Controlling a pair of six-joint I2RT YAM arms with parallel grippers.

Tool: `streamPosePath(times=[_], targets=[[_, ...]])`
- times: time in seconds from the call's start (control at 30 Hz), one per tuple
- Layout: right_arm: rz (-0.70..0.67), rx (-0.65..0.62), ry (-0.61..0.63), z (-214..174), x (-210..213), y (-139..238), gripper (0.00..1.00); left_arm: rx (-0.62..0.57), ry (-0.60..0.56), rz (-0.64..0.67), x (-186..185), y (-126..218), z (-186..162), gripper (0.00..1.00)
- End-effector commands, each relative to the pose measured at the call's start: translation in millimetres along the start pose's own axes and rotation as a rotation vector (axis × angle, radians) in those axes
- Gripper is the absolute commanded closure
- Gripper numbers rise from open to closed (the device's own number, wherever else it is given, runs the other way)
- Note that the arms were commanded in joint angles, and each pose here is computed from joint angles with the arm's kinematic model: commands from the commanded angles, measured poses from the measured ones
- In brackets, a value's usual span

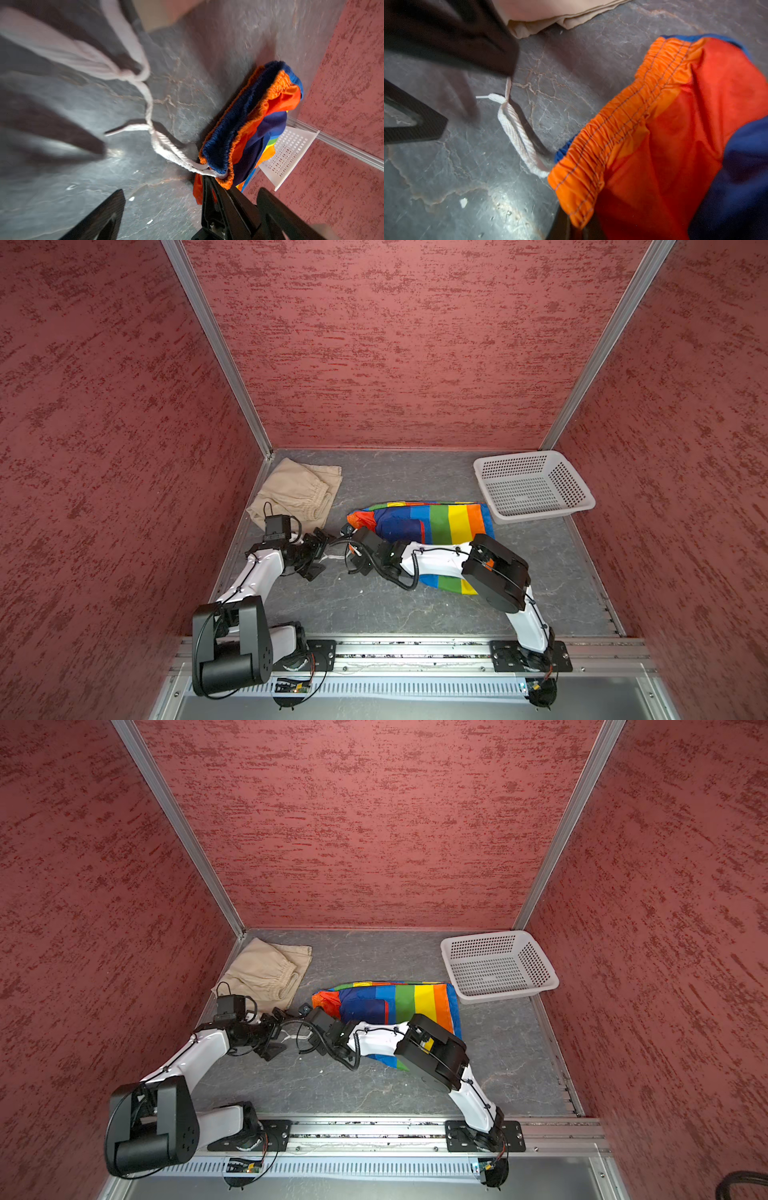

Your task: Fold and stack the shorts

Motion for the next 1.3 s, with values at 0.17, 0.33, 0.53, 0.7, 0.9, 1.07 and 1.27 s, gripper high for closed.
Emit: streamPosePath(times=[0.17,0.33,0.53,0.7,0.9,1.07,1.27], targets=[[0.09,-0.084,-0.008,23,11,23,0.97,0.057,0.016,-0.044,-24,-42,-21,0.01],[0.104,-0.085,-0.017,17,11,26,0.97,0.066,0.005,-0.061,-31,-54,-24,0.0],[0.114,-0.099,-0.032,17,12,27,0.96,0.055,0.025,-0.074,-27,-66,-23,0.11],[0.125,-0.075,-0.042,8,14,21,0.96,0.058,0.036,-0.156,-37,-70,-22,0.01],[0.165,-0.083,-0.061,8,19,24,0.96,0.06,0.025,-0.152,-36,-78,-18,0.08],[0.235,-0.082,-0.089,5,30,28,0.91,0.079,0.042,-0.135,-23,-93,-18,0.26],[0.252,-0.067,-0.139,-3,31,23,0.67,0.105,0.069,-0.165,-20,-103,-20,0.72]])
Point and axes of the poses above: each gripper's point midway between its finger pads, its own y axis back along the fingers, its own x axis along the line the jaws close on, z = x × y, the point moved 1 cm from there along y, back along the fingers, and after that the axes turned 2 degrees about -y, right-handed, at the moved point
